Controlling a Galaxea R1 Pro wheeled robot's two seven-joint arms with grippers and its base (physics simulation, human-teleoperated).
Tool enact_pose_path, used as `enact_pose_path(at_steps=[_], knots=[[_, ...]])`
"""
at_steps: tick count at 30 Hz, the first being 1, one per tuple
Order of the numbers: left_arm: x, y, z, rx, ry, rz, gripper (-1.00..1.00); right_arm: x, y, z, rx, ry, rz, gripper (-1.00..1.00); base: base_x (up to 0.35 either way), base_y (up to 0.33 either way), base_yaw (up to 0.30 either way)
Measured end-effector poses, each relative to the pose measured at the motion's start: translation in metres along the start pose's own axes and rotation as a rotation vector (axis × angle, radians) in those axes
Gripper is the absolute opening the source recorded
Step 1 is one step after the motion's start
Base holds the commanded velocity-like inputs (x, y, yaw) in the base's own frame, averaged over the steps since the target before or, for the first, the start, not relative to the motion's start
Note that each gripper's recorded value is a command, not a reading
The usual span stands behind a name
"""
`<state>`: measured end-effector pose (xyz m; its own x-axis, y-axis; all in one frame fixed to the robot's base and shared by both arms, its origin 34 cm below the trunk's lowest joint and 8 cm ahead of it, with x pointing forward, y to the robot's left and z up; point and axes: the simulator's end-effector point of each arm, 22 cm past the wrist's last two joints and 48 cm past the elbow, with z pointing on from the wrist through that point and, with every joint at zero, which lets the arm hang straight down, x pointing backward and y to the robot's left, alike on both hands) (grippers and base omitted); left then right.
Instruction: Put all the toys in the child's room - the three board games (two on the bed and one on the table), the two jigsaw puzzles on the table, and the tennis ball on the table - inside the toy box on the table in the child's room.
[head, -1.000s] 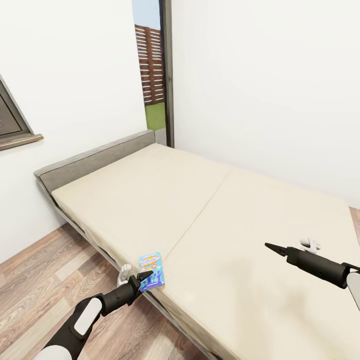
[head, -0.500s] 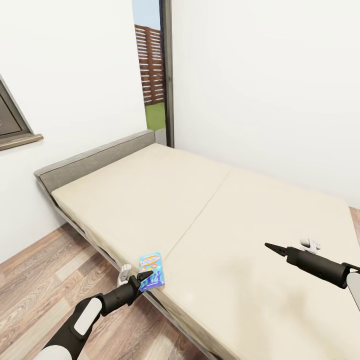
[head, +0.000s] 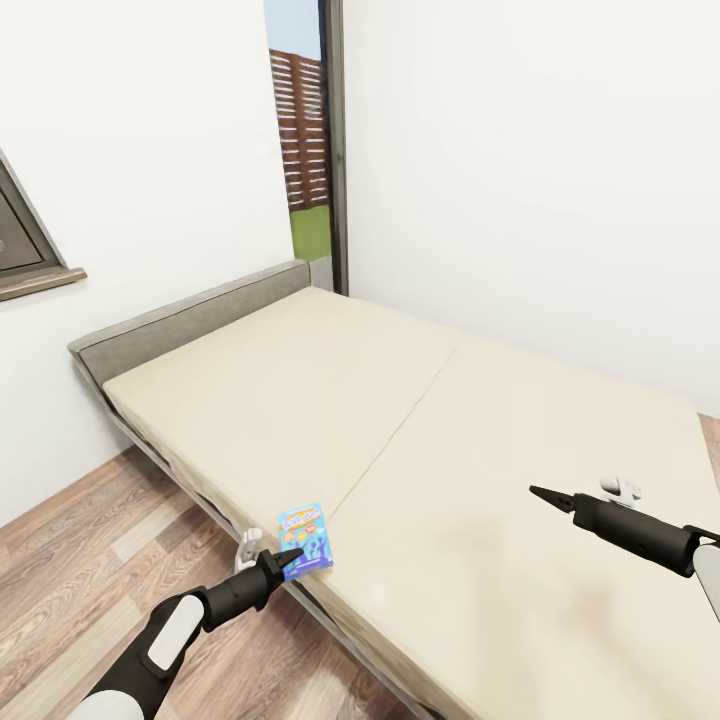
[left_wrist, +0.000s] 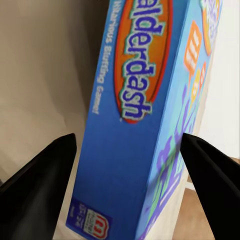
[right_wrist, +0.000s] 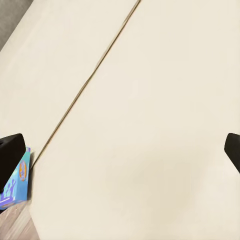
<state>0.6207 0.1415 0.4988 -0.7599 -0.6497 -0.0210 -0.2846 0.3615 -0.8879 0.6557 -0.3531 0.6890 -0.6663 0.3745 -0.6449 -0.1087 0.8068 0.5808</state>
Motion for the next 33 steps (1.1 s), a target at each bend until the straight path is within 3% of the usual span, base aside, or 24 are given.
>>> enact_pose_path(at_steps=[33], knots=[[-0.0015,-0.0031,0.0002,0.005,-0.002,0.015,-1.0,0.0,0.0,0.0,0.0,0.0,0.0,1.0,0.0,0.0,0.0]])
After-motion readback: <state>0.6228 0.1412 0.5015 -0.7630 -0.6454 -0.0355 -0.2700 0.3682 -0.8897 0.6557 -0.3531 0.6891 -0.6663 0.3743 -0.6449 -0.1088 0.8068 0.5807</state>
